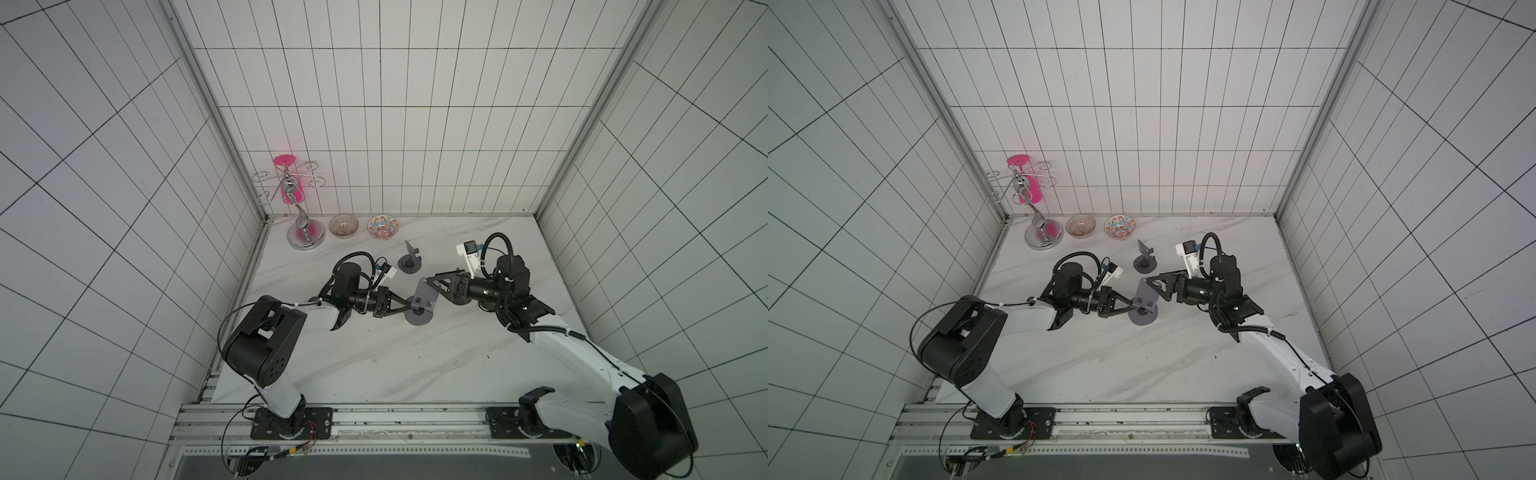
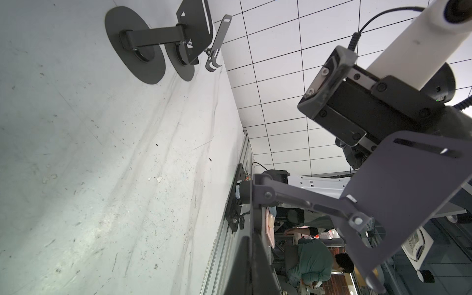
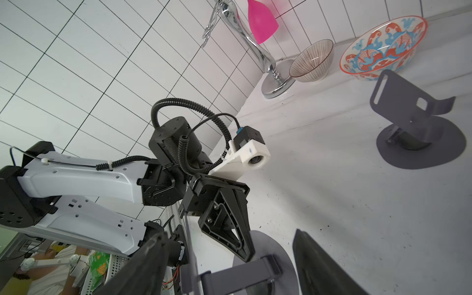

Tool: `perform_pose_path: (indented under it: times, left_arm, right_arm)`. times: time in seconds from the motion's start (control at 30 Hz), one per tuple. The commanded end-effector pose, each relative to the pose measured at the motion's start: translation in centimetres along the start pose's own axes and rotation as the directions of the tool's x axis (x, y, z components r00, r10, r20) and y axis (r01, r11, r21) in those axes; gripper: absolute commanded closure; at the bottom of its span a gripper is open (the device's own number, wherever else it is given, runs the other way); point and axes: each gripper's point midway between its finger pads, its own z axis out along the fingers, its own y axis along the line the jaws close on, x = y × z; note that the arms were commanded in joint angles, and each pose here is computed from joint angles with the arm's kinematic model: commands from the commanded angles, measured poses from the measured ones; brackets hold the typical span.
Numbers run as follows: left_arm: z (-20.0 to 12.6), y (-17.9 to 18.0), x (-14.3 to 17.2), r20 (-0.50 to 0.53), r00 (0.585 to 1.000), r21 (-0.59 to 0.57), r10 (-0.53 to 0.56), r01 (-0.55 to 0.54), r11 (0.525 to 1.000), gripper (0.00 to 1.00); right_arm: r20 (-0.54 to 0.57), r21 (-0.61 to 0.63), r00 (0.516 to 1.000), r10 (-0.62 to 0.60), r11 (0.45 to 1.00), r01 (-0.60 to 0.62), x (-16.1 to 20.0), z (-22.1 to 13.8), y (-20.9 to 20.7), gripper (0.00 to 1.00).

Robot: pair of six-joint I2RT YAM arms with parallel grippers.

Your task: Open the phone stand

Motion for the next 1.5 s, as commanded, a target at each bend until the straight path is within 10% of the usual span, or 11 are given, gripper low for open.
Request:
perform_pose_path:
  times: [0.0,0.3,0.6,1.47]
  left_arm:
    - [0.4,-0.8,-0.8,-0.008,0.999,0.031,0.038,-0.038,0.999,1.00]
    - [0.8,-1.4,-1.7,-0.005,1.000,0.075,0.031,-0.030,0.997,1.00]
    - [0.8,-2.1,-1.9,-0.010,0.999,0.101,0.036,-0.035,0.994,1.00]
    - [0.9,2.2,-1.0,-0.057,0.994,0.023,-0.096,0.098,0.995,1.00]
  right_arm:
    - [0.006,-0.077,0.999,-0.052,0.996,0.052,-0.7,0.1,1.4,0.24]
    - [-0.043,-0.090,0.998,-0.055,0.995,0.051,0.9,0.5,1.1,0.40]
    - [-0.095,-0.046,0.984,-0.152,0.988,0.148,1.1,0.6,2.0,0.99]
    - [-0.156,0.330,0.864,-0.478,0.800,0.502,2.1,-1.0,1.8,1.00]
